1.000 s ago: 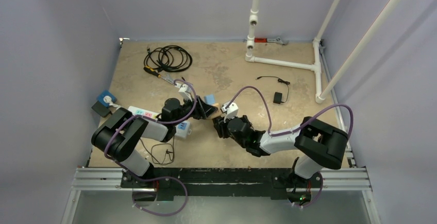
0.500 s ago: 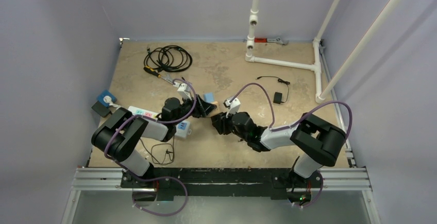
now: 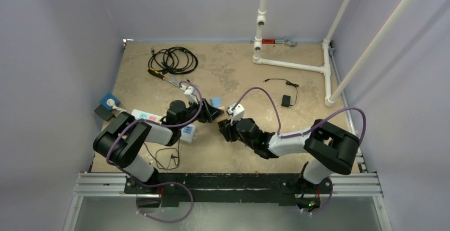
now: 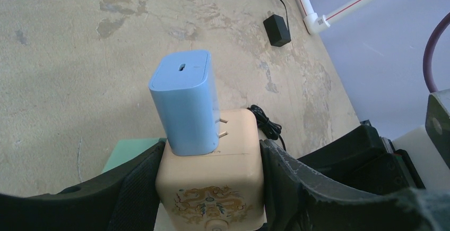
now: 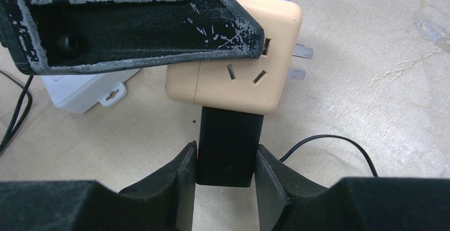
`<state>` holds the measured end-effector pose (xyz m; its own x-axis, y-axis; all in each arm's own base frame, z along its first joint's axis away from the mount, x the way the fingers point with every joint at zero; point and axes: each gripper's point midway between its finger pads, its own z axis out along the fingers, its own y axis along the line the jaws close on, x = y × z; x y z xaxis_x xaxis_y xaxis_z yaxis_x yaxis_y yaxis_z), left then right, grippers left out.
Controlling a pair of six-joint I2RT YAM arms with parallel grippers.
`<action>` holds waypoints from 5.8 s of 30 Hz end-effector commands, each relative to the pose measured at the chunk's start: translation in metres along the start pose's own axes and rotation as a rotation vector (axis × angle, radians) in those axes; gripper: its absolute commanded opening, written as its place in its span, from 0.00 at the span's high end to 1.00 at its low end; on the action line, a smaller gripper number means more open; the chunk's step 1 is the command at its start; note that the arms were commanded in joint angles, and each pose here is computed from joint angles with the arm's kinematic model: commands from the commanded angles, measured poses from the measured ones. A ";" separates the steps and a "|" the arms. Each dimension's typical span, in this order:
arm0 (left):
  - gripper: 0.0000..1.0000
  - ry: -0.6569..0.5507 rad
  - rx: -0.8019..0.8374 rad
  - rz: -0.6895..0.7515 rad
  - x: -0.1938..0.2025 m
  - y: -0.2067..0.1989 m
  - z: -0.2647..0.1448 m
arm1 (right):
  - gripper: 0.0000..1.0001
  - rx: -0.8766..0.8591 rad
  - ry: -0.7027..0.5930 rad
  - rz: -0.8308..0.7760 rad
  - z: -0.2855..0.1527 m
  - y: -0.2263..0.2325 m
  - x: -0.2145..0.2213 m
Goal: Pull the plug off the socket
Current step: Remove the plug from the socket, then place the plug at the center of the board.
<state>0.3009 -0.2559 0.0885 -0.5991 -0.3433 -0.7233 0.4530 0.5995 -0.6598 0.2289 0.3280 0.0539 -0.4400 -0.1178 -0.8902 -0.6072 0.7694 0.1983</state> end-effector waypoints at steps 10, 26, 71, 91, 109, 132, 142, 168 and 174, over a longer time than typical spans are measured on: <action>1.00 -0.011 -0.174 0.004 0.001 0.042 -0.002 | 1.00 -0.100 0.039 0.109 -0.012 0.057 -0.013; 1.00 -0.018 -0.201 0.011 -0.003 0.048 -0.004 | 1.00 -0.125 0.045 0.128 -0.019 0.052 -0.006; 1.00 -0.034 -0.239 0.008 -0.007 0.058 -0.009 | 1.00 -0.140 0.101 0.166 -0.018 0.033 0.005; 1.00 -0.036 -0.243 0.000 -0.009 0.061 -0.010 | 1.00 -0.204 0.066 0.035 -0.032 0.071 -0.002; 1.00 -0.092 -0.188 0.119 -0.032 0.040 -0.020 | 1.00 0.401 -0.136 0.214 -0.075 -0.102 -0.110; 1.00 -0.118 -0.077 0.187 -0.041 0.015 -0.024 | 1.00 0.922 -0.037 0.285 -0.101 -0.302 -0.114; 1.00 -0.116 -0.061 0.188 -0.040 0.013 -0.024 | 1.00 0.779 0.093 0.298 -0.057 -0.299 -0.081; 1.00 -0.120 -0.025 0.190 -0.041 0.006 -0.024 | 0.31 0.806 0.145 0.362 -0.060 -0.309 -0.065; 1.00 -0.138 0.019 0.160 -0.041 -0.003 -0.027 | 0.25 0.690 0.065 0.381 -0.070 -0.283 -0.095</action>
<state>0.3048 -0.2177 0.0906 -0.5082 -0.2828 -0.8134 0.4650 0.7049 -0.5356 0.3958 0.0648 0.0677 -0.6551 0.1692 -0.7363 0.1839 0.9810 0.0619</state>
